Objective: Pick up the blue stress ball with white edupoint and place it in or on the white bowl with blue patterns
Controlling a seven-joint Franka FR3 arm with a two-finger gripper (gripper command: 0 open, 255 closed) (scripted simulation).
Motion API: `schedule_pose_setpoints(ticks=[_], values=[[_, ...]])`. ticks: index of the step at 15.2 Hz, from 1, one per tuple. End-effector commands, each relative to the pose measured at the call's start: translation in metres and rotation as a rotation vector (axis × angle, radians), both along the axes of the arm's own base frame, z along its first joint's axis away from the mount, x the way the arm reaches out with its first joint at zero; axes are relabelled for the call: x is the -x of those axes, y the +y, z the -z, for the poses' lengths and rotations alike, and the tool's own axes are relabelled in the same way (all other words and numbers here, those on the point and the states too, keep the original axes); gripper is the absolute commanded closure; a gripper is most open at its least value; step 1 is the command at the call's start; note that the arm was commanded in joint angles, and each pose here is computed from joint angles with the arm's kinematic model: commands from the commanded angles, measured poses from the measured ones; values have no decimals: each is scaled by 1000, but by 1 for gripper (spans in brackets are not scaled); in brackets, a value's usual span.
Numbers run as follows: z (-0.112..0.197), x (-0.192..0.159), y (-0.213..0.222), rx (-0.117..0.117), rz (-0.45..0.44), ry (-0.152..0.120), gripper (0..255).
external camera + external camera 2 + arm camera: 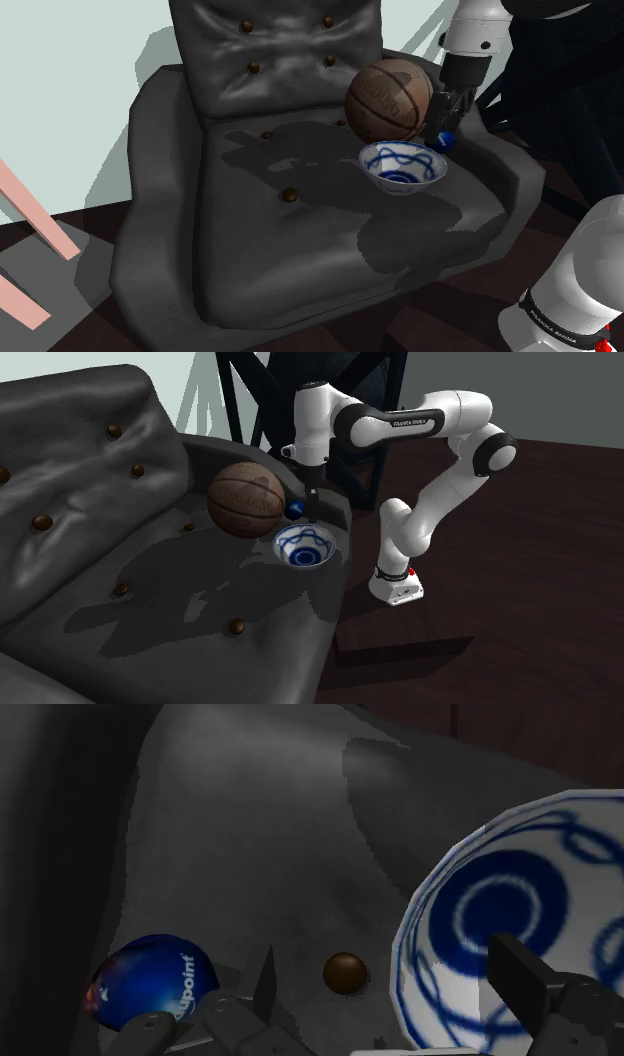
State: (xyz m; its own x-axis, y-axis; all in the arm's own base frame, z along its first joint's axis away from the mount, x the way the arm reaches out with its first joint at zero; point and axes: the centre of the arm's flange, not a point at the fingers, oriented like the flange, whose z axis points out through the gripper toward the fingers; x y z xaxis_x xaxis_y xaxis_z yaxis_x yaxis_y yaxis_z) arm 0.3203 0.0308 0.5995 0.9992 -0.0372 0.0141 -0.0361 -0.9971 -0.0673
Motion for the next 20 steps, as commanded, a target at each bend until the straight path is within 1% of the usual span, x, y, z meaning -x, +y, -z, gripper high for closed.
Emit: schedule_pose_setpoints(ticks=[1,6,12,13,20], values=[[0,0,0,0,0,0,0],[10,-23,-77,-87,7,55,0],[33,-50,-168,-192,16,121,0],[35,-51,-174,-199,16,125,0],[74,-47,-163,-199,16,125,0]])
